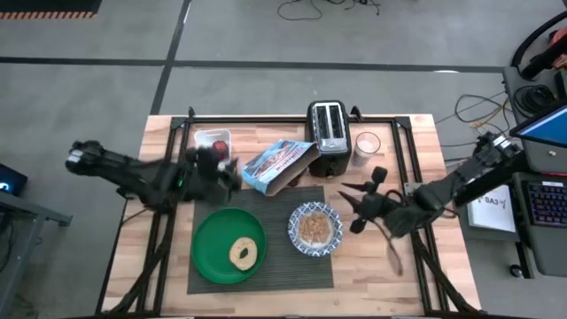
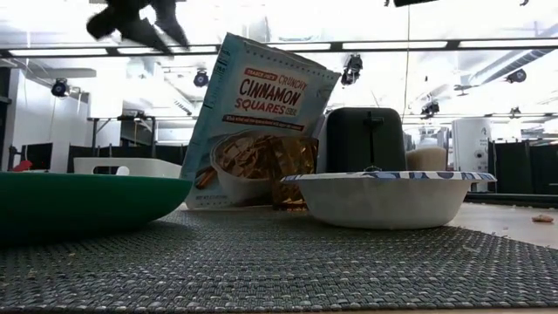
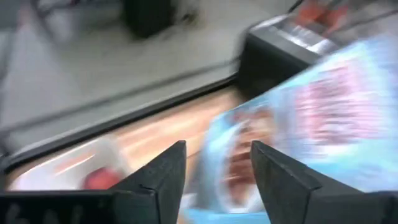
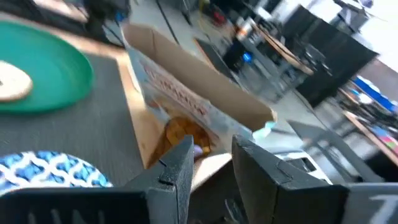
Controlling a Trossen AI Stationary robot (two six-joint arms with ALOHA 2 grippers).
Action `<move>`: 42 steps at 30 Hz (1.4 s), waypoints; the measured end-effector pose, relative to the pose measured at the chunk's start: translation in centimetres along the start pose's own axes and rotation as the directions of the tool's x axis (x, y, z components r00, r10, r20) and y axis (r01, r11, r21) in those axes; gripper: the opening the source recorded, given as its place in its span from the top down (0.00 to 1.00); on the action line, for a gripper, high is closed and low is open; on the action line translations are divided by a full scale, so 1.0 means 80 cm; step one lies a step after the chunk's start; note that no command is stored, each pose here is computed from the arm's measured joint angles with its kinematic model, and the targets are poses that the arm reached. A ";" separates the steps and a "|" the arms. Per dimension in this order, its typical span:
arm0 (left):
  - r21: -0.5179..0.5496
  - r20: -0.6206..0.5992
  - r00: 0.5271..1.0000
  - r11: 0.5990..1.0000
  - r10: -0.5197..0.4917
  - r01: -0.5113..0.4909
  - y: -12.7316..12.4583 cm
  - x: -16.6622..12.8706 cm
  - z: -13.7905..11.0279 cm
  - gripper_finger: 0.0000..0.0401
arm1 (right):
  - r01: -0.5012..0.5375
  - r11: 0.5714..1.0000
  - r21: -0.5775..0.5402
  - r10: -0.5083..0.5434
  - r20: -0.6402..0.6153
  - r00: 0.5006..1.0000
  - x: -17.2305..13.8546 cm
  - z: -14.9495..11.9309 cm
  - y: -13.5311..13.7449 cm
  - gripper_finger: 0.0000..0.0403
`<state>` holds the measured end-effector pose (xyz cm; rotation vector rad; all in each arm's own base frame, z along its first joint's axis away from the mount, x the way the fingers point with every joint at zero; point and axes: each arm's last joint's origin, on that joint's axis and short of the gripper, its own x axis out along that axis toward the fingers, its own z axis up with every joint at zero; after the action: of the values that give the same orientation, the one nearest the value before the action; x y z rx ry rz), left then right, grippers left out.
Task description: Arrange a breakfast setting
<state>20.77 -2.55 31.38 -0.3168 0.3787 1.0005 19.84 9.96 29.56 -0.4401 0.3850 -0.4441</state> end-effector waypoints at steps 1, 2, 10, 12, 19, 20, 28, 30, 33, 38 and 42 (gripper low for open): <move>-0.003 -0.044 0.998 0.999 0.050 -0.050 0.009 0.013 0.004 0.61 | -0.019 1.000 0.013 0.018 0.027 0.999 -0.002 -0.002 -0.005 0.75; -0.001 -0.087 0.991 0.994 0.105 -0.105 0.021 0.026 0.009 0.63 | -0.037 0.999 0.021 0.036 0.052 0.998 -0.002 -0.005 -0.010 0.75; -0.010 -0.369 0.868 0.932 0.333 -0.362 0.108 0.104 0.037 0.80 | -0.143 0.987 0.066 0.130 0.177 0.976 -0.009 -0.009 -0.058 0.75; -0.011 -0.400 0.850 0.926 0.342 -0.377 0.124 0.118 0.039 0.84 | -0.135 0.989 0.058 0.122 0.184 0.975 -0.010 -0.010 -0.065 0.75; 0.006 -0.428 0.855 0.948 0.291 -0.320 0.137 0.146 0.024 0.86 | -0.116 0.992 0.050 0.105 0.188 0.976 -0.013 -0.018 -0.073 0.75; -0.007 -0.433 0.864 0.958 0.256 -0.287 0.135 0.149 0.023 0.85 | -0.117 0.992 0.050 0.106 0.187 0.977 -0.012 -0.019 -0.073 0.75; -0.025 -0.489 0.839 0.958 0.237 -0.285 0.135 0.159 0.002 0.58 | -0.125 0.991 0.052 0.115 0.162 0.980 -0.009 -0.034 -0.066 0.75; -0.028 -0.499 0.825 0.947 0.265 -0.320 0.137 0.162 -0.005 0.49 | -0.125 0.991 0.046 0.117 0.157 0.981 -0.008 -0.038 -0.064 0.75; -0.038 -0.514 0.812 0.939 0.276 -0.343 0.138 0.168 -0.015 0.38 | -0.124 0.992 0.039 0.116 0.156 0.981 -0.009 -0.041 -0.064 0.75; -0.046 -0.532 0.805 0.940 0.263 -0.338 0.135 0.184 -0.029 0.31 | -0.116 0.993 0.038 0.108 0.168 0.980 -0.012 -0.040 -0.069 0.75; -0.032 -0.535 0.801 0.942 0.267 -0.335 0.132 0.195 -0.033 0.32 | -0.118 0.992 0.038 0.110 0.164 0.980 -0.013 -0.043 -0.069 0.75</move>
<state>18.84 13.38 21.19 -0.6672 0.8909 1.2505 15.70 4.89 29.59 -0.4029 0.2402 -0.3030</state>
